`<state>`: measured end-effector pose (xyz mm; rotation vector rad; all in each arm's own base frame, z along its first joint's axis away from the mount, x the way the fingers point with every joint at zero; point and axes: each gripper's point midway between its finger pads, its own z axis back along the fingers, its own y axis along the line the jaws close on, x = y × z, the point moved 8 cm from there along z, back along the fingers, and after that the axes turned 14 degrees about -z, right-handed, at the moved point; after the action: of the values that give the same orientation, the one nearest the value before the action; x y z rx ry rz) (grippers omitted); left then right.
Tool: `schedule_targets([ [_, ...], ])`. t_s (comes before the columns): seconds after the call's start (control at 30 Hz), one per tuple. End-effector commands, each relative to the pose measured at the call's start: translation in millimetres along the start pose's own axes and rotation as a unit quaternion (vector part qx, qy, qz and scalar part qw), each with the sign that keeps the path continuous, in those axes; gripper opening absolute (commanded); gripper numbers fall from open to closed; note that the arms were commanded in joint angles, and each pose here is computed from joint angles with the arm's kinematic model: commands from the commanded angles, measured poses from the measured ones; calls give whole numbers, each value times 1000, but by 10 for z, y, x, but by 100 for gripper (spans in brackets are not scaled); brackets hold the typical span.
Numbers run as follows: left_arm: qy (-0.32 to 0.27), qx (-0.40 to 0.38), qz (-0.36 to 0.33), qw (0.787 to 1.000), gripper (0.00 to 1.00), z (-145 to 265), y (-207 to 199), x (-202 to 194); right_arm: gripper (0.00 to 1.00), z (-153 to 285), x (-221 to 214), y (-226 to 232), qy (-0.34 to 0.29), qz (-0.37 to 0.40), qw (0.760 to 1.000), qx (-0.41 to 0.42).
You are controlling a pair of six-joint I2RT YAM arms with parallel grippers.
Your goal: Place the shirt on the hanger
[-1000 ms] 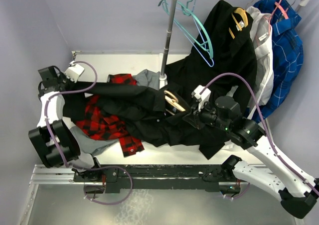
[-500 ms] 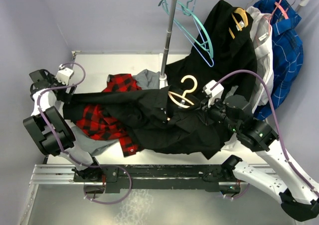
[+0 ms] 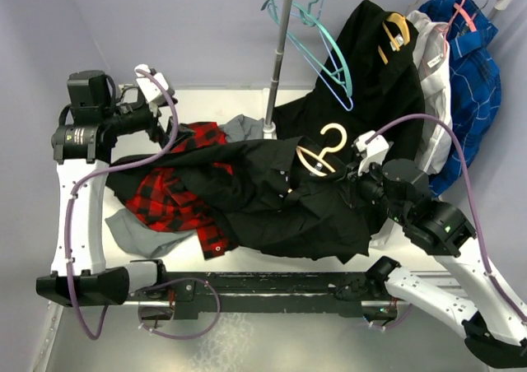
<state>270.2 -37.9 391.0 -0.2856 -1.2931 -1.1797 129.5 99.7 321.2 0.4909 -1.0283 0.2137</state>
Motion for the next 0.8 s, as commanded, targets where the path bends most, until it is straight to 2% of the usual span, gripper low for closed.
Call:
schedule_targets([
  [0.0,-70,-66,119,988,99,-185,-138,374,0,101,239,70,-18,-73,997,-30],
  [0.07,-44,-84,89,991,99,-547,-396,563,0,41,183,67,-6,-92,995,-40],
  [0.13,-18,-93,47,994,99,-896,-705,706,0,-7,143,71,-23,-116,992,-33],
  [0.33,4,-124,20,992,99,-1552,-1159,889,0,-59,66,88,-31,-145,989,-18],
  [0.5,28,-119,-12,992,99,-1863,-1414,1028,0,-55,52,67,-41,-146,988,-20],
  [0.77,34,-140,-20,989,99,-2005,-1617,1144,0,-75,26,55,-33,-145,988,-27],
])
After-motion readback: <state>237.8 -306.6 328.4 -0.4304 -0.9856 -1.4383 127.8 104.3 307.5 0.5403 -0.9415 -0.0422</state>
